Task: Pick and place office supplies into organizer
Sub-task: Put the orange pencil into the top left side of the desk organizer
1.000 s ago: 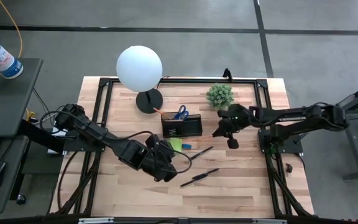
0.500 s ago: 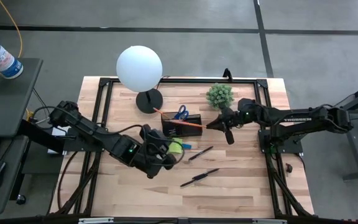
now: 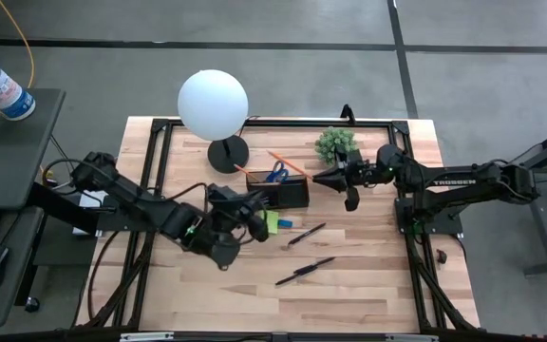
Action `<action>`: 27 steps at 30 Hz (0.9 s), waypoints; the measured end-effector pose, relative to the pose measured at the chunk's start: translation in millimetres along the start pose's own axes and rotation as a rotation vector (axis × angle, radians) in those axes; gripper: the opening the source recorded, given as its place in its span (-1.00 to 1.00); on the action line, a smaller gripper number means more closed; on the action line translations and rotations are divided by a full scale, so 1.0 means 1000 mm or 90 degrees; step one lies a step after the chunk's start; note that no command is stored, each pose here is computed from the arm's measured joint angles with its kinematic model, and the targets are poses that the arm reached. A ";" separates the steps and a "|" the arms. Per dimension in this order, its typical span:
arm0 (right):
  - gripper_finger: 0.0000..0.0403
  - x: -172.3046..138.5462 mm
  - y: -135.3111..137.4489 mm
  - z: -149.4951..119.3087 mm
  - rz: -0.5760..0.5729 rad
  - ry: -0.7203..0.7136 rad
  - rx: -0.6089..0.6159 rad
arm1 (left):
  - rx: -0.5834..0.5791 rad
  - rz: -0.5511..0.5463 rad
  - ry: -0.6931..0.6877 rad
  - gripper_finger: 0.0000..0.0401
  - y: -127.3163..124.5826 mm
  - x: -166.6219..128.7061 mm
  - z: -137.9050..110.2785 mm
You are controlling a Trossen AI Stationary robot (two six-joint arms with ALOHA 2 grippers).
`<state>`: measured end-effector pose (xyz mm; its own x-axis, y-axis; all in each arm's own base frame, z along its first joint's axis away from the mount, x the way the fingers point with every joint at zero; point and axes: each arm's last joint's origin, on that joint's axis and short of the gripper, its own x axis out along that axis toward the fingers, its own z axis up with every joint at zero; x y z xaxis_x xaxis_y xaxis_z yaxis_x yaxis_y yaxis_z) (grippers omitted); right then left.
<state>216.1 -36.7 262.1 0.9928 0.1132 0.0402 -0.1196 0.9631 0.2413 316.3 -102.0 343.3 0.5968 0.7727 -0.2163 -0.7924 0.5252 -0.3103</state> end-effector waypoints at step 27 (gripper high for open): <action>-1.00 -0.002 0.007 0.021 0.050 -0.133 -0.012 | 0.021 -0.167 -0.052 -0.41 -0.018 0.049 0.051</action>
<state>212.7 -35.3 284.0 0.9563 0.1371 0.2582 -0.1942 0.9580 0.2109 353.8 -55.4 385.8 0.7705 0.6350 -0.0564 -0.6171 0.7208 -0.3155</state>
